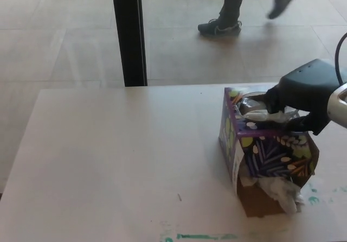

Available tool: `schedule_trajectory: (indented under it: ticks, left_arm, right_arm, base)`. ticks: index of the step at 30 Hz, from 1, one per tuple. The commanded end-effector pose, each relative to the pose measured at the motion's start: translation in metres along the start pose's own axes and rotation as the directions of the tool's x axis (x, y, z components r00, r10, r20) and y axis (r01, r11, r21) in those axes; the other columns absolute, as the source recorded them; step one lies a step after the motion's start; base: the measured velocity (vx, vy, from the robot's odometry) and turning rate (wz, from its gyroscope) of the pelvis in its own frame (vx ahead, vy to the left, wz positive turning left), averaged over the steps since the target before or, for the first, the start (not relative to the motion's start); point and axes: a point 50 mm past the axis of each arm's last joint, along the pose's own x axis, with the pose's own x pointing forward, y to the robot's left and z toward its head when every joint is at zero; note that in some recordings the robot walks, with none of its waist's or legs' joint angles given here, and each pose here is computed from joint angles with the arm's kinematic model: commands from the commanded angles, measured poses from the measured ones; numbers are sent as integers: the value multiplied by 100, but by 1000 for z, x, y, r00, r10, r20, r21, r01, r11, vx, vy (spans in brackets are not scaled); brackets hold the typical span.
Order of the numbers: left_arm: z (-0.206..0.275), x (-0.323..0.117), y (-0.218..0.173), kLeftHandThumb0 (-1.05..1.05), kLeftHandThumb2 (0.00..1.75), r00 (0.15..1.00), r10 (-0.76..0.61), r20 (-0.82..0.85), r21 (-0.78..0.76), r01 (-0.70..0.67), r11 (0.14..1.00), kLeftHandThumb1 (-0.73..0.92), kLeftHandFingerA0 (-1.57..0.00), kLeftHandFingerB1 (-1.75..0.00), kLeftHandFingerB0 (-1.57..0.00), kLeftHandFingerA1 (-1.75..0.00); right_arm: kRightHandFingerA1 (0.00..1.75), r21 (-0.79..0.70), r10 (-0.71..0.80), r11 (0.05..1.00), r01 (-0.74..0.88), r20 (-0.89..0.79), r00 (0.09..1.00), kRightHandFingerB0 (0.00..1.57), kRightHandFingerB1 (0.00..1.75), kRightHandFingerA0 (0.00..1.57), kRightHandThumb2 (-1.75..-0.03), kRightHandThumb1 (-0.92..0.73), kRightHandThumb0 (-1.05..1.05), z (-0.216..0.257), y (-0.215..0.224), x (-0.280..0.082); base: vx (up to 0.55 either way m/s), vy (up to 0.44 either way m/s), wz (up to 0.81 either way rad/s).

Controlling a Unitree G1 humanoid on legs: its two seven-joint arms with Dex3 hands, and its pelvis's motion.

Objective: The robot uses its right hand to pull out a tissue from the tissue box kept in the middle of the desk and put it on the right side

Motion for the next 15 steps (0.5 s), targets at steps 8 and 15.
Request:
schedule_trajectory:
  ticks: [8,15]
  left_arm:
    - [3,-4,8,-93,84,998,8,55,29,-10,1000,92,-85,-109,-65,-115]
    - [0,-4,6,-96,75,999,9,53,17,-10,1000,92,-79,-109,-64,-114]
  right_arm:
    - [166,-21,-425,901,433,153,892,78,94,87,-67,-71,-35,2,31,-22]
    - [166,-78,-459,876,476,174,871,85,108,97,-76,-53,-27,-4,22,-23]
  base:
    - [0,0,0]
    - [0,0,0]
